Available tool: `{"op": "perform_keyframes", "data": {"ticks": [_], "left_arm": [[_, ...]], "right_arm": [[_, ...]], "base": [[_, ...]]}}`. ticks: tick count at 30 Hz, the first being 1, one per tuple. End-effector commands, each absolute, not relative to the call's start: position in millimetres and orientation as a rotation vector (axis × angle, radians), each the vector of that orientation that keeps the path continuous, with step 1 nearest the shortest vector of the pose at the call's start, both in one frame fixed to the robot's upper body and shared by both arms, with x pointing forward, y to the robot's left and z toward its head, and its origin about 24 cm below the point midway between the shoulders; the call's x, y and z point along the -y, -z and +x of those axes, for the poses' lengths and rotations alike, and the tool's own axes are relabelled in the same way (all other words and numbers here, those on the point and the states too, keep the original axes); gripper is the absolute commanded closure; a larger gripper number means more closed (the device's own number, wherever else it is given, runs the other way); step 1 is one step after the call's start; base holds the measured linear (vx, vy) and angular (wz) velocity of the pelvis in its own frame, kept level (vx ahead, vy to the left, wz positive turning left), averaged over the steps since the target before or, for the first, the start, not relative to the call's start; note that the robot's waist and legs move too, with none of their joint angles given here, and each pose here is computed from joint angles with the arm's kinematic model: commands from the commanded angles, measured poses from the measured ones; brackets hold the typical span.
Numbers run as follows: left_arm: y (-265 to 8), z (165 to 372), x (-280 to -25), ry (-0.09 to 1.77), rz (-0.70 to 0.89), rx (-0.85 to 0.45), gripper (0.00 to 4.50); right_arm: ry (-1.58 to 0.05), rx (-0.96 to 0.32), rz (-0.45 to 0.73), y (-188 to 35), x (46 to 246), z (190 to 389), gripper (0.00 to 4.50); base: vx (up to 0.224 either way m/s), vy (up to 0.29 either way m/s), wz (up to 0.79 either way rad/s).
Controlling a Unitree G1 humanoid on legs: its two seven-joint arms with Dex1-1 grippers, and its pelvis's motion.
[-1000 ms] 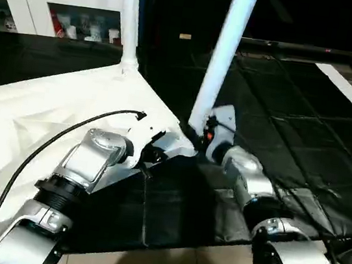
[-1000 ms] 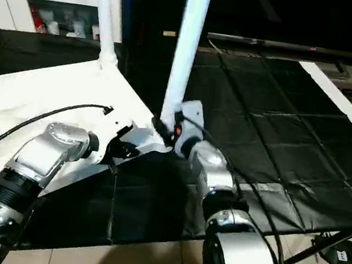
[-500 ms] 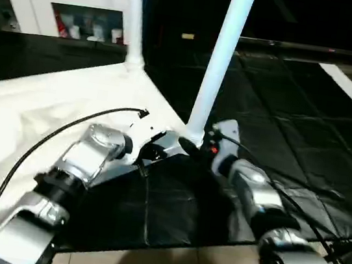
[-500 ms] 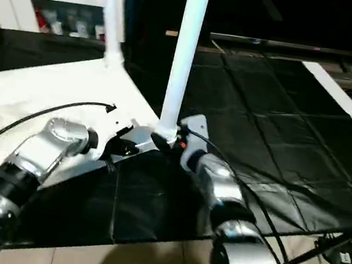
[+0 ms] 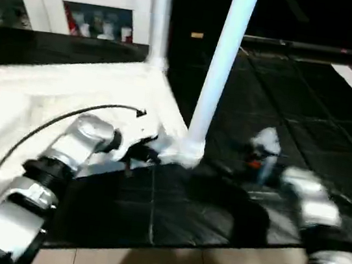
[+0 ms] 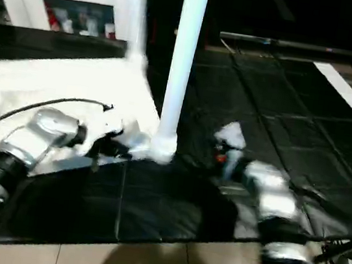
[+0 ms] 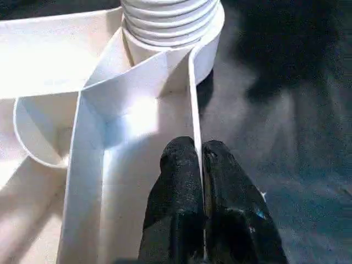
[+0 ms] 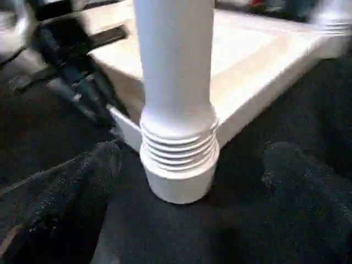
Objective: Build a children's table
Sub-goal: Rotate leg to tighten
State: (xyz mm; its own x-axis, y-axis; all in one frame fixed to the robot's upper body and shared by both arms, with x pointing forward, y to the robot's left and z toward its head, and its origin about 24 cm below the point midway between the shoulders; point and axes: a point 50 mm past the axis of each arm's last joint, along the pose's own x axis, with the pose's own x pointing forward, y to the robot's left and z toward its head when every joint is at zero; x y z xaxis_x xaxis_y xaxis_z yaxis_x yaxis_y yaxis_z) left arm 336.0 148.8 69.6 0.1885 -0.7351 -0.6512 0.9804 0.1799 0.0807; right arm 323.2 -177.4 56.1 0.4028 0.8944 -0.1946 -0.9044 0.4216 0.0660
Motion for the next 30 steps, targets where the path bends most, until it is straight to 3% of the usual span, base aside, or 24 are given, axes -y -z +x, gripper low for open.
{"op": "perform_keyframes", "data": {"ticks": [1, 7, 14, 30], "left_arm": [[-72, 330, -132, 1.468, 0.634, -0.524, 4.5], [-72, 324, -129, 1.582, 0.697, -0.532, 4.5], [-71, 322, -126, 1.645, 0.734, -0.53, 4.5], [-69, 319, -126, 1.682, 0.74, -0.539, 4.5]], "right_arm": [[-1.217, -0.227, -0.101, -59, 172.6, 320.4, 0.04], [-1.364, -0.271, -0.201, -61, 160.0, 317.3, 0.04], [-1.465, -0.313, -0.218, -59, 149.9, 313.9, 0.04], [-1.532, -0.355, -0.164, -57, 145.3, 312.0, 1.52]], "base": [[0.0, 0.0, 0.0], [0.0, 0.0, 0.0], [0.0, 0.0, 0.0], [0.0, 0.0, 0.0]]}}
